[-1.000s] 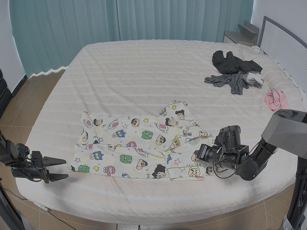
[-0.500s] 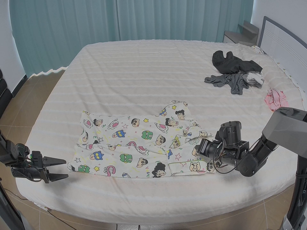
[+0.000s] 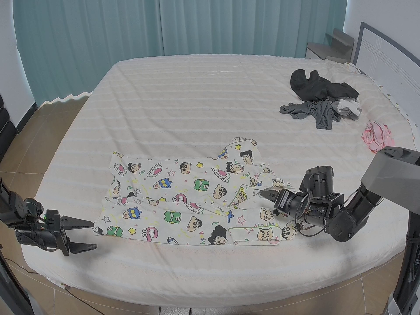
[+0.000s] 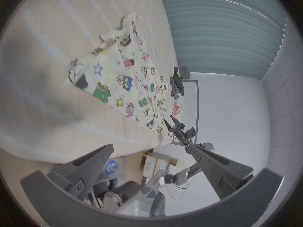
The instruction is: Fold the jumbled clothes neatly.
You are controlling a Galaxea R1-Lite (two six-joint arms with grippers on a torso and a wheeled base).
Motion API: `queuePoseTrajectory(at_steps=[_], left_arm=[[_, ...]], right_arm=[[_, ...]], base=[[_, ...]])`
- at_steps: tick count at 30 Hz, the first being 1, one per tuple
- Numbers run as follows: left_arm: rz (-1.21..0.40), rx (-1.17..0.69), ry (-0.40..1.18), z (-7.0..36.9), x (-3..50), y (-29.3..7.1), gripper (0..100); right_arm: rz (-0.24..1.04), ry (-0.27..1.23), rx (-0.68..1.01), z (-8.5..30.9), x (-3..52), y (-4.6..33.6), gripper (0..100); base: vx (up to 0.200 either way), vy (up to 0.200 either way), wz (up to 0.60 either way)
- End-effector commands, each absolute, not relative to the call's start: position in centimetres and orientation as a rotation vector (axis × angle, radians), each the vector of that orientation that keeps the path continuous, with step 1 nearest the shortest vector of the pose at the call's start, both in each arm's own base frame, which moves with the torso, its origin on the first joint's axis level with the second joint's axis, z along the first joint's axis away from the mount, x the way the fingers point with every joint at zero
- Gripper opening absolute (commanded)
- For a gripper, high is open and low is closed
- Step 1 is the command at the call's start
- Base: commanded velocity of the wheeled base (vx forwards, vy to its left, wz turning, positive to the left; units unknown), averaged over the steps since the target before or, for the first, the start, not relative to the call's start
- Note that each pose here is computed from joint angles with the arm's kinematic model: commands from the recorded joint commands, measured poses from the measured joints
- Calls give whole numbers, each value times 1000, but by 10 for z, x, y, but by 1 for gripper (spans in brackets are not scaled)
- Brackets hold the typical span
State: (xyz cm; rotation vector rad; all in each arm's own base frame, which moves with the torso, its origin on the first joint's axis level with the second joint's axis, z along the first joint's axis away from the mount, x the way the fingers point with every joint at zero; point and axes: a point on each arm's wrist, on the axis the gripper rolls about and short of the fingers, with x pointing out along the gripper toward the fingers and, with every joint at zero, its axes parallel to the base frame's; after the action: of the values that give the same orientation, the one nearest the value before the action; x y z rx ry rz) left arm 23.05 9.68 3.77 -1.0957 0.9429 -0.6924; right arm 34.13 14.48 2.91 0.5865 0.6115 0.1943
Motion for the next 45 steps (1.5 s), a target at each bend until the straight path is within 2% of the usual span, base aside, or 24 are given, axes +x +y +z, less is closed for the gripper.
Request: queuePoseTrajectory(at_steps=[1, 5, 10, 13, 15, 17, 21, 24, 30, 33, 38, 42, 45], left_arm=[[-731, -1096, 1002, 59, 227, 75, 100], [-733, -1126, 1039, 73, 241, 68, 100], [-718, -1097, 973, 100, 253, 76, 100], [-622, -986, 929, 127, 263, 84, 100], [-494, -884, 921, 143, 269, 86, 100], [-409, -827, 963, 145, 271, 75, 100], [-153, -727, 1155, 116, 266, 41, 100], [-80, -797, 1218, 96, 259, 16, 100], [120, -819, 1167, 41, 264, -1, 100], [200, -827, 1081, 15, 271, -11, 100], [196, -840, 1058, 7, 270, -24, 100], [294, -780, 1037, -3, 272, -36, 100], [310, -777, 996, -3, 276, -37, 100]], right_arm=[[196, 588, 618, 53, 318, 143, 100], [204, 605, 639, 64, 287, 151, 100], [229, 617, 653, 73, 263, 153, 100], [248, 605, 654, 81, 254, 152, 100], [252, 598, 656, 83, 253, 153, 100], [244, 596, 654, 83, 253, 153, 100], [215, 595, 637, 78, 252, 157, 100], [198, 596, 626, 75, 248, 159, 100], [167, 630, 600, 66, 234, 155, 100], [140, 652, 640, 63, 229, 152, 100], [116, 668, 665, 59, 227, 150, 100], [123, 640, 677, 61, 227, 150, 100], [124, 611, 682, 59, 225, 150, 100]], base=[[0, 0, 0], [0, 0, 0], [0, 0, 0], [0, 0, 0], [0, 0, 0], [0, 0, 0], [0, 0, 0], [0, 0, 0], [0, 0, 0], [0, 0, 0], [0, 0, 0], [0, 0, 0], [0, 0, 0]])
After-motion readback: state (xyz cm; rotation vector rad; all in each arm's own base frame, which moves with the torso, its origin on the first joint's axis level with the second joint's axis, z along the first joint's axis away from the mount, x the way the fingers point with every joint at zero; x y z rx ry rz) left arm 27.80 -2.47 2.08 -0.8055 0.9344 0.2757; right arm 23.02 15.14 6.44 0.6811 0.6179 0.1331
